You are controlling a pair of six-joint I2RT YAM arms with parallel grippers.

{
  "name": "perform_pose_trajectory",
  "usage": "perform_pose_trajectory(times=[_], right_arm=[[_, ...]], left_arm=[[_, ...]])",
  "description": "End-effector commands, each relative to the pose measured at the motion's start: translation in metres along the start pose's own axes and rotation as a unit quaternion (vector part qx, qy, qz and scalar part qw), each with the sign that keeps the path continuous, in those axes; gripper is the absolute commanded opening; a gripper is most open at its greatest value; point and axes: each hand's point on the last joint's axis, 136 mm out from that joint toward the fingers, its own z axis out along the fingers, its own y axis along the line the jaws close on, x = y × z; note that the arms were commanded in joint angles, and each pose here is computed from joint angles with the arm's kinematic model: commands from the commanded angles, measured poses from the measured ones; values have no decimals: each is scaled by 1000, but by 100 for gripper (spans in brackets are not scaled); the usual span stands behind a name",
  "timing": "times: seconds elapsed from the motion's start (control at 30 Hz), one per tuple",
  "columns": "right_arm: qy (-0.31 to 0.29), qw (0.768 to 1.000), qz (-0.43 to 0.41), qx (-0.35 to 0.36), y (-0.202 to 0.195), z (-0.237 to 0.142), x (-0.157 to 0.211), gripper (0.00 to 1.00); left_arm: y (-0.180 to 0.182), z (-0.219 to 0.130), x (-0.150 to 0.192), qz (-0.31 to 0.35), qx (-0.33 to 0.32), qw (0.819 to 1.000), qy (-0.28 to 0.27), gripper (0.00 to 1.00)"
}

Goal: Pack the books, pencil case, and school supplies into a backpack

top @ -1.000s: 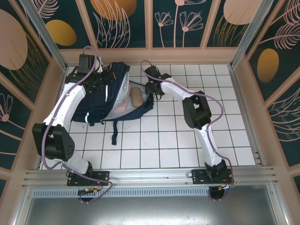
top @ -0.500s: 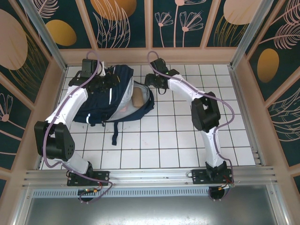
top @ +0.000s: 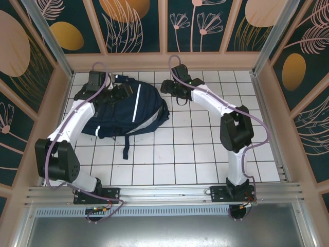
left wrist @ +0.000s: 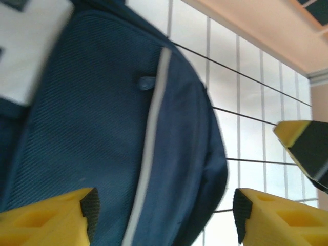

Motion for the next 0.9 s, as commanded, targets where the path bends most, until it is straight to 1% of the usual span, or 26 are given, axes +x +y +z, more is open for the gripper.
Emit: perform_pose_trajectory(times=[0.0, 0.07, 0.17, 0.27, 0.4, 0.5, 0.6, 0.67, 0.73, 0.87], right_arm=[[2, 1000, -18, -26, 27, -21, 15, 72], [10, 999, -32, -35, 37, -22, 31, 69], [50, 994, -56, -78, 62, -20, 67, 62], [73, 987, -94, -106, 87, -17, 97, 57], [103, 976, -140, -133, 112, -7, 127, 56], [121, 972, -155, -126, 112, 10, 140, 55], [130, 975, -157, -88, 96, 32, 140, 52], [129, 978, -150, -69, 82, 44, 133, 51], [127, 981, -140, -54, 66, 55, 122, 51], [115, 984, -127, -44, 45, 70, 92, 51]], left_arm=[[43, -17, 7, -20, -91, 995, -24, 67], [64, -23, 17, -35, -125, 991, -26, 64], [92, -35, 33, -69, -156, 985, -31, 59], [116, -44, 53, -104, -183, 977, -37, 55], [136, -55, 80, -143, -205, 967, -44, 54], [150, -57, 105, -166, -217, 961, -32, 54], [161, -53, 127, -183, -224, 957, -13, 55], [162, -49, 136, -193, -212, 958, -6, 55], [158, -42, 143, -203, -186, 961, -2, 55], [138, -28, 140, -226, -106, 968, -11, 55]])
